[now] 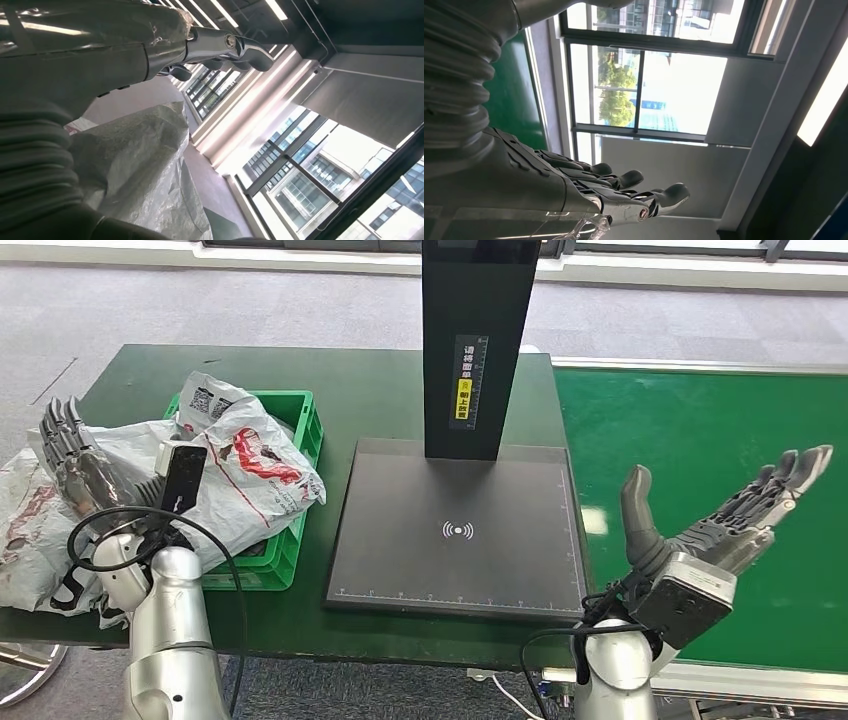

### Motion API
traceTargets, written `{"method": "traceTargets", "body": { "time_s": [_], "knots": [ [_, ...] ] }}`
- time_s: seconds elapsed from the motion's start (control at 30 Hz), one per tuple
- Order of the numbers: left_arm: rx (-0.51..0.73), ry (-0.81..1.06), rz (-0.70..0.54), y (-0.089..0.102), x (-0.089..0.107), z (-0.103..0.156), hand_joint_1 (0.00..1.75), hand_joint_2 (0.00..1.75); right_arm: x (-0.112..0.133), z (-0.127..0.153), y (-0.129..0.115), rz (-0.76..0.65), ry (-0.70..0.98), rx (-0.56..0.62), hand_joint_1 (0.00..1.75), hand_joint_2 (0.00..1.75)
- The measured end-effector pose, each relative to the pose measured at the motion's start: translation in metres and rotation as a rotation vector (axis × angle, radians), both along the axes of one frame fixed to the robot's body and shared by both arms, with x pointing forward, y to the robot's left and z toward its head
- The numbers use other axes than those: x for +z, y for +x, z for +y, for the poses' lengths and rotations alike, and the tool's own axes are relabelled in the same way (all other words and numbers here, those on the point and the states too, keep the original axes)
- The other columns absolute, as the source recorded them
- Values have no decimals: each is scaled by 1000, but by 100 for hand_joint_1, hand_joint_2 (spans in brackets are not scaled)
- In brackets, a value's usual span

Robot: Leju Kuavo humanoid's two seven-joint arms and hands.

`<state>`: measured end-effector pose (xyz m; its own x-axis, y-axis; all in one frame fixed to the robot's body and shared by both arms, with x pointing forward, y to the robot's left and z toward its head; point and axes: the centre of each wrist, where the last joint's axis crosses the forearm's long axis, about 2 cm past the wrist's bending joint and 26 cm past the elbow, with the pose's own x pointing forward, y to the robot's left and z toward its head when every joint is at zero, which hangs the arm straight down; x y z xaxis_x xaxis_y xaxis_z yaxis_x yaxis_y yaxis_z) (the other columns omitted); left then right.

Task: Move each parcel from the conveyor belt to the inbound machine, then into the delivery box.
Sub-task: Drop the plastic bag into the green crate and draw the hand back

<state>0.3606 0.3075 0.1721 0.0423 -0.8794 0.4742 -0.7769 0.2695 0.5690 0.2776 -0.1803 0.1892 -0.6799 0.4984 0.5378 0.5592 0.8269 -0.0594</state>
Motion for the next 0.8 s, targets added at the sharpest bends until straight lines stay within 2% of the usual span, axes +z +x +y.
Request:
{"method": "traceTargets", "body": {
  "time_s": [0.27, 0.6, 0.73, 0.8],
  "knots": [
    [-12, -42, -66, -2, -6, 9, 0, 0, -2, 1, 0, 6, 0, 2, 0, 175],
    [3, -78, -69, -3, -14, 14, 0, 0, -4, 2, 1, 17, 2, 7, 0, 175],
    [-6, -191, -139, -2, -20, 10, 0, 175, -5, 2, 1, 22, 0, 9, 0, 175],
    [-21, -365, -207, 0, -28, 0, 0, 175, -7, 3, 2, 28, 1, 12, 0, 175]
  ]
}}
